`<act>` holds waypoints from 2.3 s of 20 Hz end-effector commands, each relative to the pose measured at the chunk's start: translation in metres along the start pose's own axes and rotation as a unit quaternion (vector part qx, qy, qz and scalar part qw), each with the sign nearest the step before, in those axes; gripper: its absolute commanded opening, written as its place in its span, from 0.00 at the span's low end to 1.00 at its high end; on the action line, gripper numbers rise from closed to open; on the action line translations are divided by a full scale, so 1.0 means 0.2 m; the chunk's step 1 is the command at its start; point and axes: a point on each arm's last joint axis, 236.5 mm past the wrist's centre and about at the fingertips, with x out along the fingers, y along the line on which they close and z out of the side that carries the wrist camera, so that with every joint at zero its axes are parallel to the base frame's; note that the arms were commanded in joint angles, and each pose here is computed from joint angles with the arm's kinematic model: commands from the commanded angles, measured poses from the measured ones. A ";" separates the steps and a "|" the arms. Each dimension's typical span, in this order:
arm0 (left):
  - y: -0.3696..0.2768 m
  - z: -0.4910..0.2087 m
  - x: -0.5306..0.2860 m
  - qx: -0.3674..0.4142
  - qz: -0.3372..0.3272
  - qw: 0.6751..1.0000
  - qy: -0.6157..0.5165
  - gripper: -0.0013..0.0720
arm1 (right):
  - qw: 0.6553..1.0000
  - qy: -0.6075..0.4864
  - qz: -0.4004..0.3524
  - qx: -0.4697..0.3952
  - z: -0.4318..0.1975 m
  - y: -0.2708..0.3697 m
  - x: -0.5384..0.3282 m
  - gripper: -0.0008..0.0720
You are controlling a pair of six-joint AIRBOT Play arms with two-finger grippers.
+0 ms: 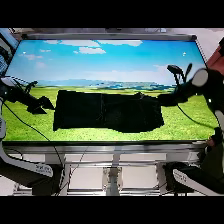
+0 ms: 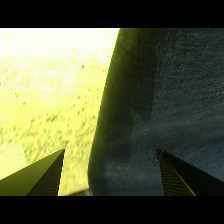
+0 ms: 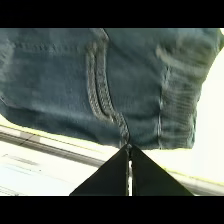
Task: Fold the clothes and pants, and hang the long-sleeved shirts on hangers.
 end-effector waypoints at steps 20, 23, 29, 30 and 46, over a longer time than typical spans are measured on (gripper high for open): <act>-0.19 0.20 0.30 0.076 -0.006 0.997 -0.015 0.61 | 0.997 -0.064 0.038 0.031 -0.15 0.13 -0.10 0.04; -0.21 0.13 0.29 0.077 -0.017 0.997 0.010 0.05 | 0.997 -0.066 0.038 0.031 -0.15 0.13 -0.10 0.04; -0.14 0.04 -0.01 0.123 0.091 0.988 -0.002 0.06 | 0.996 -0.078 0.040 0.032 -0.12 0.13 -0.10 0.04; -0.13 0.03 -0.11 0.128 0.120 0.984 -0.017 0.06 | 0.995 -0.079 0.042 0.033 -0.12 0.13 -0.10 0.04; -0.92 -0.04 -0.68 0.265 0.179 0.931 -0.175 0.06 | 0.993 -0.103 0.050 0.035 -0.06 0.15 -0.12 0.04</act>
